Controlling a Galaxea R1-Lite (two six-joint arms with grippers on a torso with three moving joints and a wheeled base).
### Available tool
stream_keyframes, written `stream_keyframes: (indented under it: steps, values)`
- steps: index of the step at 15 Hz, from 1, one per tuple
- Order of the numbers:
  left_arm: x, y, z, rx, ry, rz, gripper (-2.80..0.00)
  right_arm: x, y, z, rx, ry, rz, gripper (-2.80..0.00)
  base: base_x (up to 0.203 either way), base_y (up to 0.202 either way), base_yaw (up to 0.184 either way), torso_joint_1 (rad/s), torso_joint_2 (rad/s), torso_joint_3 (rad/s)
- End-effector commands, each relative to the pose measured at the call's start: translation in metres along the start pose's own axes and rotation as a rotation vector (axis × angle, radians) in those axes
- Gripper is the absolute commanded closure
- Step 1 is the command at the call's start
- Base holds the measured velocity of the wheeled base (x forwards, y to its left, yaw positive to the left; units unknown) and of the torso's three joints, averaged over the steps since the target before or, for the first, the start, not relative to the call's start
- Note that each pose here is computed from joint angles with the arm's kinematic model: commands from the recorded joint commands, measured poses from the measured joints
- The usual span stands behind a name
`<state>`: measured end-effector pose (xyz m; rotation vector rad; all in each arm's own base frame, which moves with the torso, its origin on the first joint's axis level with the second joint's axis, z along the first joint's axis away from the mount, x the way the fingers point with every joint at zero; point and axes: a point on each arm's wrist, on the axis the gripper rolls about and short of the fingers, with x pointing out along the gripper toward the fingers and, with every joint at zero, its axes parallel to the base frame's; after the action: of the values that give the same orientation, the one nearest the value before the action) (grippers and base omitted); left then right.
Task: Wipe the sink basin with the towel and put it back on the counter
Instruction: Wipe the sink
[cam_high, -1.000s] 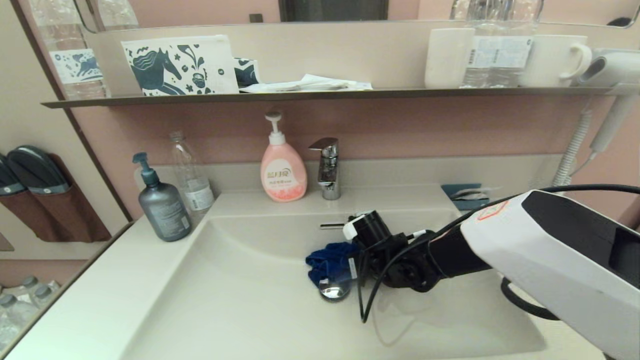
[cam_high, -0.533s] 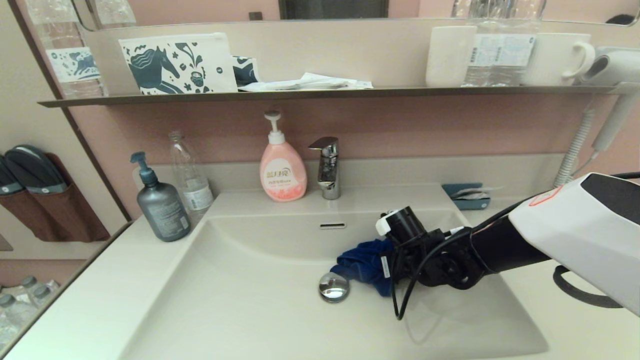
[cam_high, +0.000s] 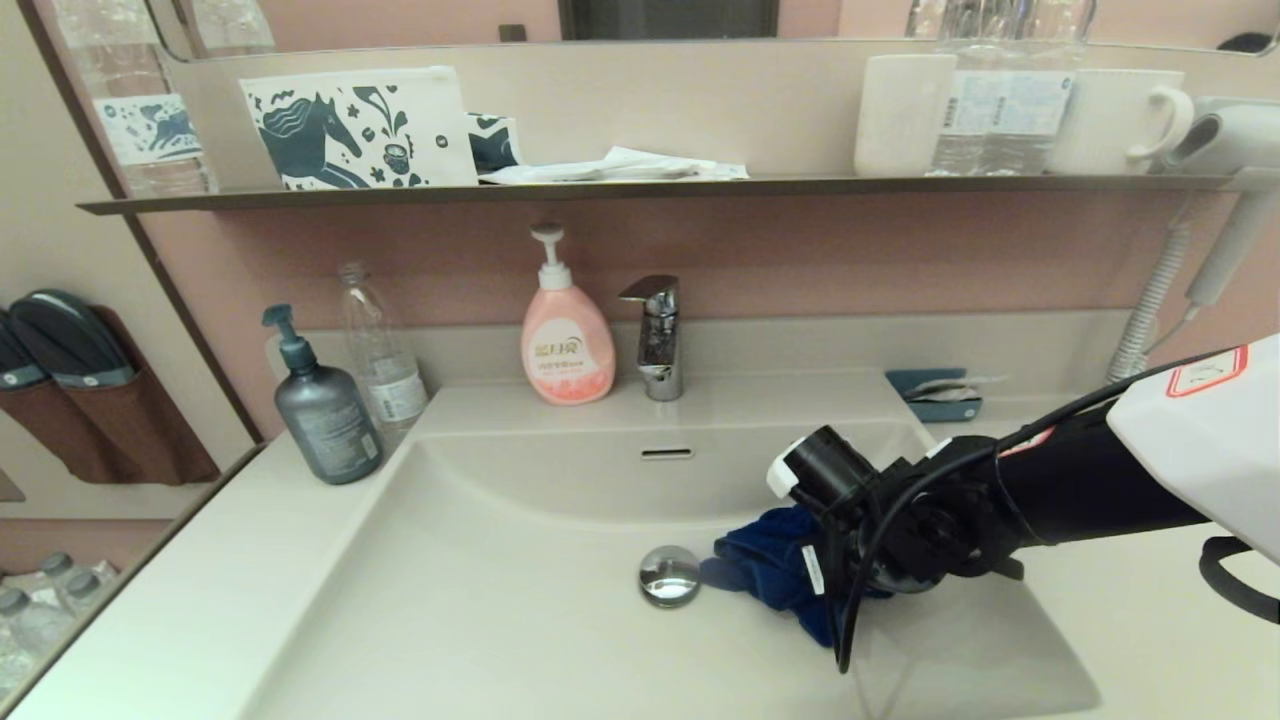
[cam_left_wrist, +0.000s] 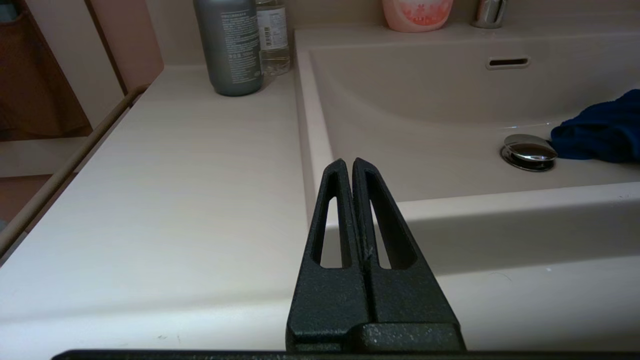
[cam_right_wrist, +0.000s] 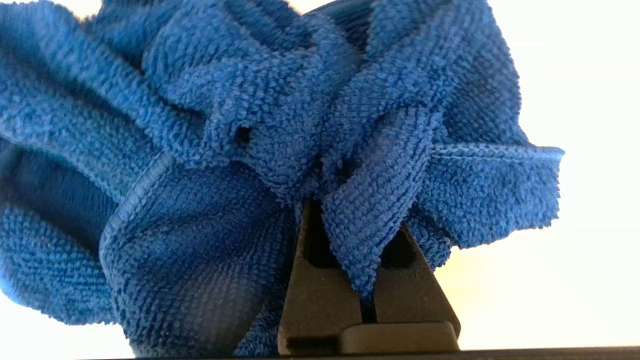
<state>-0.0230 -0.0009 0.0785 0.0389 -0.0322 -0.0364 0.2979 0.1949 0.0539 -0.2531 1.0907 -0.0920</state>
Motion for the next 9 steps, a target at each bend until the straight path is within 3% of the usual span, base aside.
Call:
stream_keyframes:
  steps: [1,3,9]
  values:
    - [0.0,0.0,0.0,0.0,0.001,0.0,0.0,0.005,0.007,-0.025,-0.114,0.18,-0.045,0.0,0.0,0.0,0.0,0.0,0.0,0.0]
    - [0.0,0.0,0.0,0.0,0.002,0.0,0.0,0.008,0.02,-0.028,-0.119,0.19,-0.018,0.0,0.0,0.0,0.0,0.0,0.0,0.0]
    - [0.0,0.0,0.0,0.0,0.001,0.0,0.0,-0.022,0.056,-0.011,-0.057,0.135,0.192,0.0,0.0,0.0,0.0,0.0,0.0,0.0]
